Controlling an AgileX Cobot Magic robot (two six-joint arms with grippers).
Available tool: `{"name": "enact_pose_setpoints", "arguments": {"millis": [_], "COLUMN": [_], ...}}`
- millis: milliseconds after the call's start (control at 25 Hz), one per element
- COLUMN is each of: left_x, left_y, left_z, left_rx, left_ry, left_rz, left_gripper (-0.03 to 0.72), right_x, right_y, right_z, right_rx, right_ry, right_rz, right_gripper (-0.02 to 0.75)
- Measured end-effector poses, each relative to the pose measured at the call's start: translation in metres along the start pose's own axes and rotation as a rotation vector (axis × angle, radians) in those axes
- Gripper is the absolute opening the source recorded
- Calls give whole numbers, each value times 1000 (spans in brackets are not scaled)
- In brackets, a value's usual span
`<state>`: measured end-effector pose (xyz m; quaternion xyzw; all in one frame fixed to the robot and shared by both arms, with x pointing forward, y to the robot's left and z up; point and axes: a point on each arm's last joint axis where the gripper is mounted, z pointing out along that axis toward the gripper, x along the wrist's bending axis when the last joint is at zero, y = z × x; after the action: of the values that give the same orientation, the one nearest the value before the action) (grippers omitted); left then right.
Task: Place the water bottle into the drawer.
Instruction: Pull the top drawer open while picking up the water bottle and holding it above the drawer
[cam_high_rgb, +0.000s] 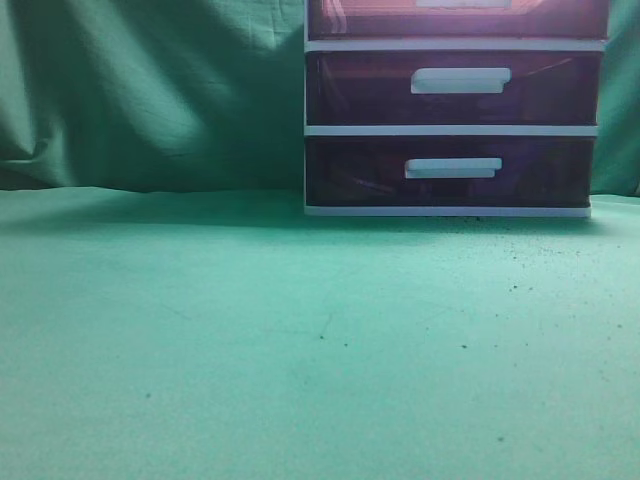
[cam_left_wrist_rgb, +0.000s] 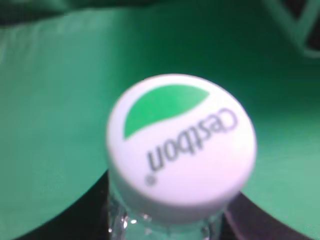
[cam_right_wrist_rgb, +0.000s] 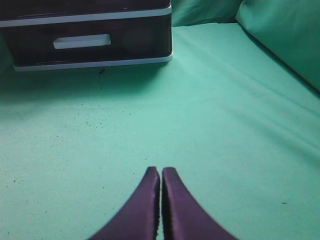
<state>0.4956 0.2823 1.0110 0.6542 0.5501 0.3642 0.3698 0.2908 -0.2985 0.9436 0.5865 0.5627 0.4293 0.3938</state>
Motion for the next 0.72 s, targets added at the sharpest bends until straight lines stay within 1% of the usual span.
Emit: {"name": "enact_pose_setpoints", "arguments": {"millis": [80,160,240,280,320,360,400,480,600,680,720], "left_x": [-12,-23,-32,-32,-35,-38,-41,-44,-48,-51,-52], "left_y": [17,34,54,54,63,70,78,89,100,101,100], "left_z": [-18,-37,-57,-57,-66,-75,-84,-96,-106,-108,-108], "left_rx": [-41,-62,-94,-94,-95,-89,-95,-73,-58,-53,-40], "left_ry": [-37,-67,-97,-97,-105,-116,-127,-139,-157,-176,-196], "left_rz": [45,75,100,100,107,116,122,130,130,109,72], "left_gripper": [274,274,274,274,274,274,274,274,274,274,274], "right_x": [0,1,3,4,5,6,6,7,8,9,10], "right_y": [1,7,21,29,35,41,44,51,78,103,116], "right_z": [0,0,-3,-5,-7,-10,-12,-15,-26,-30,-29], "right_rx": [-11,-83,-239,-325,-396,-466,-506,-512,-493,-449,-417], "right_ry": [2,18,46,61,72,82,88,88,81,68,55], "right_rz": [2,40,68,70,64,60,58,63,64,46,17], "right_gripper": [0,0,0,0,0,0,0,0,0,0,0]}}
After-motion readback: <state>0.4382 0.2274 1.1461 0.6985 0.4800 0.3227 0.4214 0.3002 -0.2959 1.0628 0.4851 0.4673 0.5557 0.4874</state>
